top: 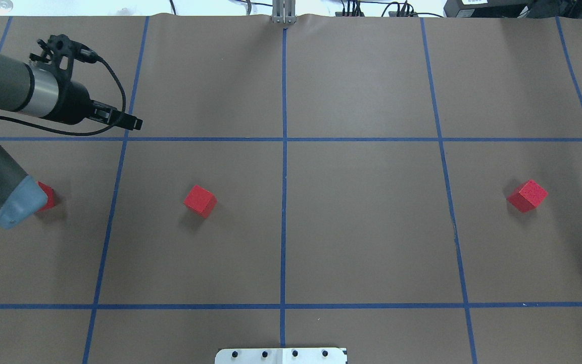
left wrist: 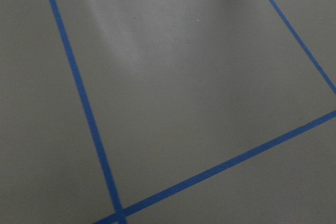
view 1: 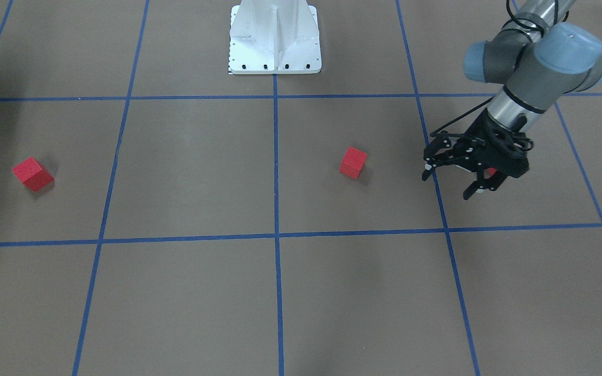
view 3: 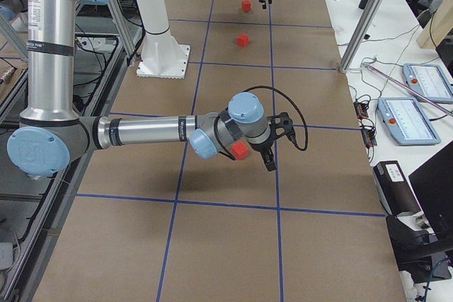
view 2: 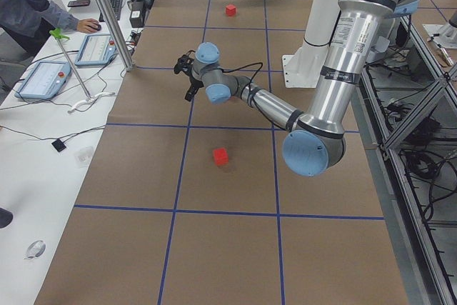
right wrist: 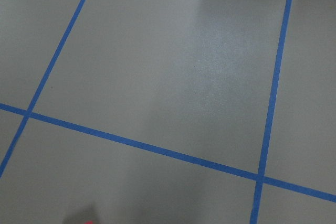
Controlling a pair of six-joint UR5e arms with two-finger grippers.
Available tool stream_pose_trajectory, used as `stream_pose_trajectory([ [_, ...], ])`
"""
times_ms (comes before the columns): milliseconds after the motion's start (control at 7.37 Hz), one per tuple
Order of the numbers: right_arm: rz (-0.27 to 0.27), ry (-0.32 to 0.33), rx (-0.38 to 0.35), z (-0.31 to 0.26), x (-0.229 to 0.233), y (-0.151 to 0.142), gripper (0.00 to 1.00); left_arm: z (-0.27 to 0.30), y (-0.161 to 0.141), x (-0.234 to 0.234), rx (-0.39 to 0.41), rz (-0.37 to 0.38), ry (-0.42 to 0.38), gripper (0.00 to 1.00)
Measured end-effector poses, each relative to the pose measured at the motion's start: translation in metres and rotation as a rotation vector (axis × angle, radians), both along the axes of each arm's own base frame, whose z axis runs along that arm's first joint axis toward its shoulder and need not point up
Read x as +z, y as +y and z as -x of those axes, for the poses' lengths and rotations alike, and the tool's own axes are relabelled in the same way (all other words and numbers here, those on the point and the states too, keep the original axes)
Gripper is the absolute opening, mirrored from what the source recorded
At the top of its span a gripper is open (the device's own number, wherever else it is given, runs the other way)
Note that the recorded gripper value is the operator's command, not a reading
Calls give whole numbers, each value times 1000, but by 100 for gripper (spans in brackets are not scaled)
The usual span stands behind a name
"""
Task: Form red blocks into L shape at center
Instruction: 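Reach the left gripper down to the red cube left of center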
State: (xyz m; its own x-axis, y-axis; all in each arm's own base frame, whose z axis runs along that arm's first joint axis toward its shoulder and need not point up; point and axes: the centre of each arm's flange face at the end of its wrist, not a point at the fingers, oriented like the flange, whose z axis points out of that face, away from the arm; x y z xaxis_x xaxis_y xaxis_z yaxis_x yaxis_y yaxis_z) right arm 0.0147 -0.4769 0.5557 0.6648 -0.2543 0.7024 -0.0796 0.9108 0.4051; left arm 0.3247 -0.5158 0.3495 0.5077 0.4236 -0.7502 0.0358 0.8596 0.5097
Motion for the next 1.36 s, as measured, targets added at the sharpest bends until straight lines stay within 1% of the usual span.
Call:
stream_pose_trajectory([
  [407, 6, 0, -1, 0, 3, 3, 99, -78, 27, -42, 106, 50, -50, 100],
  [678, 9, 0, -1, 0, 4, 4, 99, -114, 46, -56, 156, 71, -89, 100],
  [950, 12, 0, -1, 0, 5, 4, 99, -145, 67, -50, 155, 68, -159, 100],
  [1085, 13, 0, -1, 0, 6, 5, 99, -153, 73, -47, 148, 64, -185, 100],
  [1356, 22, 2, -1, 0, 11, 5, 99, -161, 80, -45, 150, 60, -200, 100],
])
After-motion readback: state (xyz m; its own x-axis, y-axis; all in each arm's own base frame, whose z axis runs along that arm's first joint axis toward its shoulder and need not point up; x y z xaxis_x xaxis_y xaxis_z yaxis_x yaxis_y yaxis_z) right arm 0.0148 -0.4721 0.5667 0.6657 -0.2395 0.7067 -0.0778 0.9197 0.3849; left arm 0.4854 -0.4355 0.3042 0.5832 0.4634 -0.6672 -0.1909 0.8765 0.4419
